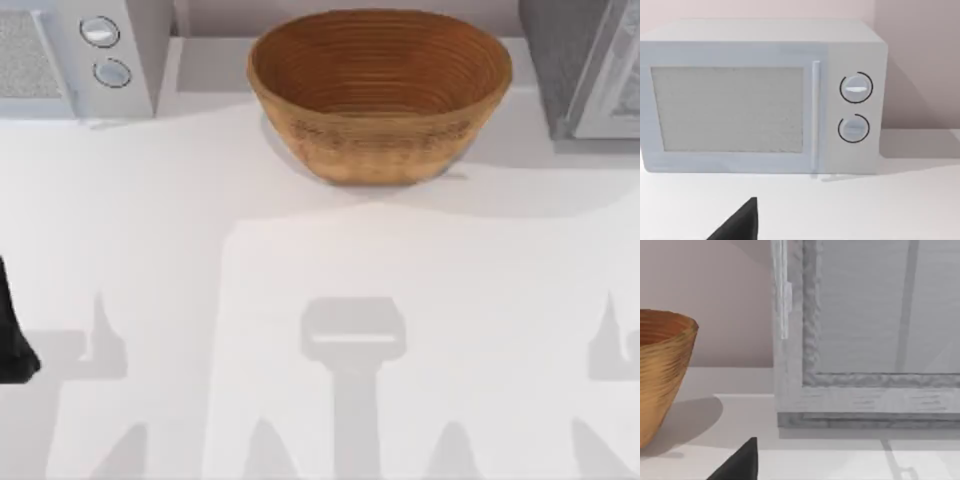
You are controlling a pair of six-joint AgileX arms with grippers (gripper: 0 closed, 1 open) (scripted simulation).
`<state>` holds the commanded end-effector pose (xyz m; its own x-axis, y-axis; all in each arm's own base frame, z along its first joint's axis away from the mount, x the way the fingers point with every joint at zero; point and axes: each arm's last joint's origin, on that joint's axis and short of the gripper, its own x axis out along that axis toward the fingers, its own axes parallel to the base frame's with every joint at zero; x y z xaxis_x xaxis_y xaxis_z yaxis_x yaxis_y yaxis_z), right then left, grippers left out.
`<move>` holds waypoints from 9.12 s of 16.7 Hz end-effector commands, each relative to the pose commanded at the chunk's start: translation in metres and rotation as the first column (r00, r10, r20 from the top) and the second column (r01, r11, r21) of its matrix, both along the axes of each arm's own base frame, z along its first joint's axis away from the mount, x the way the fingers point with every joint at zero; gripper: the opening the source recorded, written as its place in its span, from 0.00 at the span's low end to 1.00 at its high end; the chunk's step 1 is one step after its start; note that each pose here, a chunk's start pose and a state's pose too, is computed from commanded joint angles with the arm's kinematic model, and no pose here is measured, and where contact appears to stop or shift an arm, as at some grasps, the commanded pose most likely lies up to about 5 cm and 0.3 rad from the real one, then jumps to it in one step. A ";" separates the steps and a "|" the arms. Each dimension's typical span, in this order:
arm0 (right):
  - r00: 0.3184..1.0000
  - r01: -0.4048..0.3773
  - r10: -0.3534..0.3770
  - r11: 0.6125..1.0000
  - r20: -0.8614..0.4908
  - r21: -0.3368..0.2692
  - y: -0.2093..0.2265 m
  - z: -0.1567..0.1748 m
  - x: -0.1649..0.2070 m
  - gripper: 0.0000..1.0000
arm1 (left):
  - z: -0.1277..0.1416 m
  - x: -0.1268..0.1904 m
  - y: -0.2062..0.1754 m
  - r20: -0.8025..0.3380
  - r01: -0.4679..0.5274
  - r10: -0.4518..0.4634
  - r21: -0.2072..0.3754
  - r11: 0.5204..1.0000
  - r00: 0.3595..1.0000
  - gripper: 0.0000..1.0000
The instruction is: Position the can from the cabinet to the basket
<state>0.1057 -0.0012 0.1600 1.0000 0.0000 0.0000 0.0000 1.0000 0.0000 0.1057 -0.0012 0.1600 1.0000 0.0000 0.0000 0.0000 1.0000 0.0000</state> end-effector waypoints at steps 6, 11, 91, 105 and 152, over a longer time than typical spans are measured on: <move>1.000 -0.007 0.007 1.000 -0.014 0.000 0.002 0.027 0.001 1.00 | 0.000 0.000 0.000 0.000 0.000 0.000 0.000 1.000 1.000 1.00; 1.000 -0.007 0.007 1.000 -0.028 -0.004 0.006 0.115 0.013 1.00 | 0.000 0.000 0.000 0.000 0.000 0.000 0.000 1.000 1.000 1.00; 1.000 0.009 -0.009 1.000 0.010 0.002 0.090 0.407 0.063 0.00 | 0.000 0.000 0.000 0.000 0.000 0.000 0.000 1.000 1.000 1.00; 1.000 0.011 -0.011 1.000 0.014 0.001 0.053 0.348 0.036 0.00 | 0.000 0.000 0.000 0.000 0.000 0.000 0.000 1.000 1.000 1.00; 1.000 0.000 0.000 1.000 -0.001 -0.004 0.224 0.107 0.258 0.00 | 0.000 0.000 0.000 0.000 0.000 0.000 0.000 1.000 1.000 1.00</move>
<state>0.3635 0.2231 0.2666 1.0000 -0.0004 -0.0008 0.0004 1.0000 -0.0036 0.1057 -0.0012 0.1600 1.0000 0.0000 0.0000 0.0000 1.0000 0.0000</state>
